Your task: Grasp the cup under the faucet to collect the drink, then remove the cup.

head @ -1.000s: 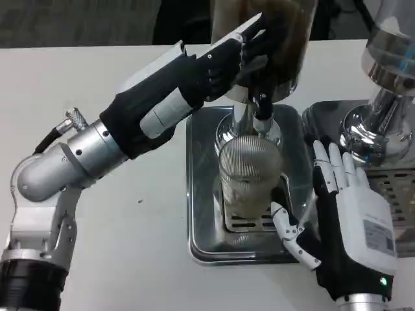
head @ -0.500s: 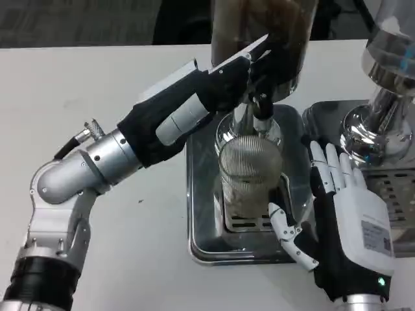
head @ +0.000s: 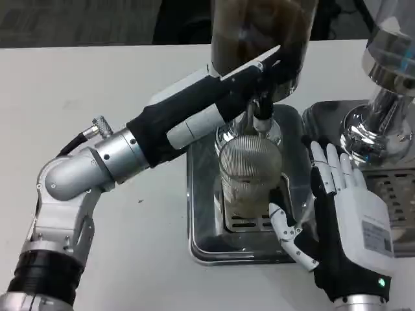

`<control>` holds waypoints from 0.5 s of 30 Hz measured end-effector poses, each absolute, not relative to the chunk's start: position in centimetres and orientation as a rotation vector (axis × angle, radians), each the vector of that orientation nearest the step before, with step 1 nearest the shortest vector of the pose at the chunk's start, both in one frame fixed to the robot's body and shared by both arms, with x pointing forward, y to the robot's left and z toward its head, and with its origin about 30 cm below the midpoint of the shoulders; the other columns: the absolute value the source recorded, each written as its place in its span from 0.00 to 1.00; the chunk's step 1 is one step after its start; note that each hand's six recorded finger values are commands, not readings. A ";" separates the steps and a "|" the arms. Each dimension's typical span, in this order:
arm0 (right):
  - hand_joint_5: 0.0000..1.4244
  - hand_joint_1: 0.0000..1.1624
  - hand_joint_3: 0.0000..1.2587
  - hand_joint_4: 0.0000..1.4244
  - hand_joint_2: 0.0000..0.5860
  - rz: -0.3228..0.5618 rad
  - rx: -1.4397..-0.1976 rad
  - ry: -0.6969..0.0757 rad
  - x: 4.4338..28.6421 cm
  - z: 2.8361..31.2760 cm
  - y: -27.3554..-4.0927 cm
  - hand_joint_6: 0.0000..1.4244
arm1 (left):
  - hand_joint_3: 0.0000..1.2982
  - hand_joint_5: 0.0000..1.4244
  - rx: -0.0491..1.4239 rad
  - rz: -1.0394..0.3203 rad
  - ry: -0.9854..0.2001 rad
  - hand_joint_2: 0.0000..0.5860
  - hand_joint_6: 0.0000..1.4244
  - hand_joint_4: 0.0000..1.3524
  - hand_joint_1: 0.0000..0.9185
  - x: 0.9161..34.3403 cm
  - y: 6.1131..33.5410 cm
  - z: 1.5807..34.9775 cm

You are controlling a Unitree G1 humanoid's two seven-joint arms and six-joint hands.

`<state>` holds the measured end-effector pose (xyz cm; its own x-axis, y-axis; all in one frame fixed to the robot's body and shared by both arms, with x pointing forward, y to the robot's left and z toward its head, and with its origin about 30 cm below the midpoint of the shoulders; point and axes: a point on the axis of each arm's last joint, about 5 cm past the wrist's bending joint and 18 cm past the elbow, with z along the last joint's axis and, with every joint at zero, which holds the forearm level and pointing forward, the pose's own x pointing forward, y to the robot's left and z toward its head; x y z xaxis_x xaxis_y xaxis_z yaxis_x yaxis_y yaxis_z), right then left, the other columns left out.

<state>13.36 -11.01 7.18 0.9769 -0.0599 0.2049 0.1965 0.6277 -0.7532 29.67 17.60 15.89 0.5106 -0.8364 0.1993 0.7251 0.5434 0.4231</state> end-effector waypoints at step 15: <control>0.00 0.28 0.02 0.00 0.76 -0.174 -0.865 -0.170 13.3 7.1 -10.9 0.00 | 0.00 0.00 0.420 -0.965 -0.447 0.06 0.00 0.00 0.00 30.1 17.4 16.1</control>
<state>13.35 -10.89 7.13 0.9723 -0.0830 0.2185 0.2205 0.6362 -0.7394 30.09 17.39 16.11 0.4932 -0.8523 0.1741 0.6843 0.5037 0.5273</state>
